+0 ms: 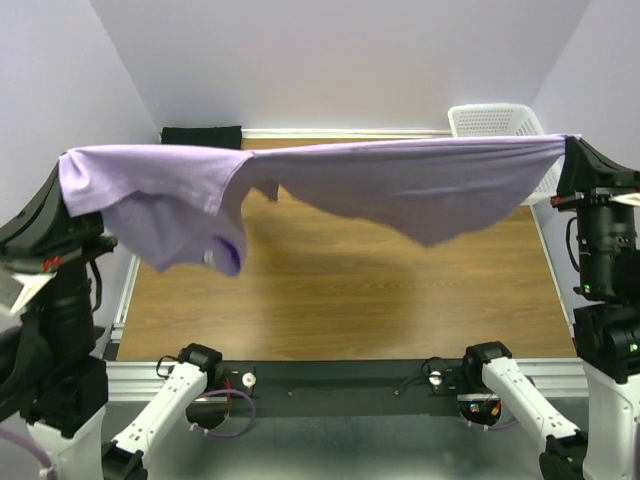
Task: Fold and stack the t-shirts
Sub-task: Flatten the tshirt out
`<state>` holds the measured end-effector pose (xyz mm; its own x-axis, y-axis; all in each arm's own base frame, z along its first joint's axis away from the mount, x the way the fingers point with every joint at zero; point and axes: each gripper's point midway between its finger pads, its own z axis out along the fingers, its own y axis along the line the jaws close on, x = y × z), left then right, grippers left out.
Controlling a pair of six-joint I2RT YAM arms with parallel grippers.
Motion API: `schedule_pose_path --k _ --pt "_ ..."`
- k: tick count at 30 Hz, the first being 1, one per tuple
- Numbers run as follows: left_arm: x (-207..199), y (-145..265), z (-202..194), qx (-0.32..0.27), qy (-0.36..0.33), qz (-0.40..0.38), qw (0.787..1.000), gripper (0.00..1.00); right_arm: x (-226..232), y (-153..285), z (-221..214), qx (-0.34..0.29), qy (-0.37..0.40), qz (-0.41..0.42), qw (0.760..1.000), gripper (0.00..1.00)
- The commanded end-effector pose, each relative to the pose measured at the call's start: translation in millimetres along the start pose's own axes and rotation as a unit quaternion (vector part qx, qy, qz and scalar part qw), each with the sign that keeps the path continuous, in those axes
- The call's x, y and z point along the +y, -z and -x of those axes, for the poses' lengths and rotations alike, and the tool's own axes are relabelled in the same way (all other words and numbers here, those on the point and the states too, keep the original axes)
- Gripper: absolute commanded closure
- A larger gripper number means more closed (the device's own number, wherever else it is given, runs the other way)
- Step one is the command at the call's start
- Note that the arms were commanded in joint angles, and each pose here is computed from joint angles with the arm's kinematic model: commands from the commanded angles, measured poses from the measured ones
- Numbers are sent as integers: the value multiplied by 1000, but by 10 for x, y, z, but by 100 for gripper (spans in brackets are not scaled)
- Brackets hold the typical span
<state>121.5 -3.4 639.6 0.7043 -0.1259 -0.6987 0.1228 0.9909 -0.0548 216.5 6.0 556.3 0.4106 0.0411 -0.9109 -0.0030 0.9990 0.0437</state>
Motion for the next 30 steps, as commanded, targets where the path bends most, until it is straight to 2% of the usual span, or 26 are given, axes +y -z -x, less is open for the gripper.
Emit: schedule_pose_path --k 1,3,7,11,14,15,16,18,19,22,25,26,28,29,30 --pt "-84 116 252 -27 -12 -37 999 100 -22 86 72 -12 27 6 1000 100" --pt "-80 125 396 -38 -10 -39 998 100 -46 106 146 -19 32 1 999 100" --pt "-145 2 306 -15 -17 -51 998 100 -69 66 146 -17 42 -5 999 99" --pt "-179 -326 -270 49 -30 -38 998 100 -52 -176 -237 31 62 -9 998 99" --pt "-204 -552 -1009 116 -47 -23 992 100 -59 -361 -614 77 80 -16 994 99" --pt "-209 -589 -1239 135 -51 -18 989 100 -44 -491 -952 116 91 -16 989 99" --pt "-210 -622 -1716 172 -58 -8 983 100 -47 -542 -1143 136 97 -18 986 99" --pt "-218 -589 -2256 217 -65 -1 974 100 -31 -645 -1497 168 105 -18 980 99" --pt "-215 -549 -2585 235 -67 5 970 100 -34 -682 -1948 212 114 -20 970 99" --pt "-183 -342 -3700 324 -83 21 942 100 -66 -718 -2761 263 131 -31 955 99" --pt "-127 -147 -4356 376 -94 28 921 100 -71 -788 -3260 281 140 -36 949 99" --pt "-80 -18 -4749 413 -103 32 904 100 -82 -749 -3674 317 148 -35 936 99" --pt "-25 48 -5046 439 -108 39 891 100 -101 -806 -3936 325 154 -42 932 100" --pt "36 181 -5352 467 -115 45 875 100 -131 -784 -4273 353 163 -44 920 100" --pt "66 175 -5450 473 -115 51 872 100 -126 -842 -4355 350 165 -45 921 100"
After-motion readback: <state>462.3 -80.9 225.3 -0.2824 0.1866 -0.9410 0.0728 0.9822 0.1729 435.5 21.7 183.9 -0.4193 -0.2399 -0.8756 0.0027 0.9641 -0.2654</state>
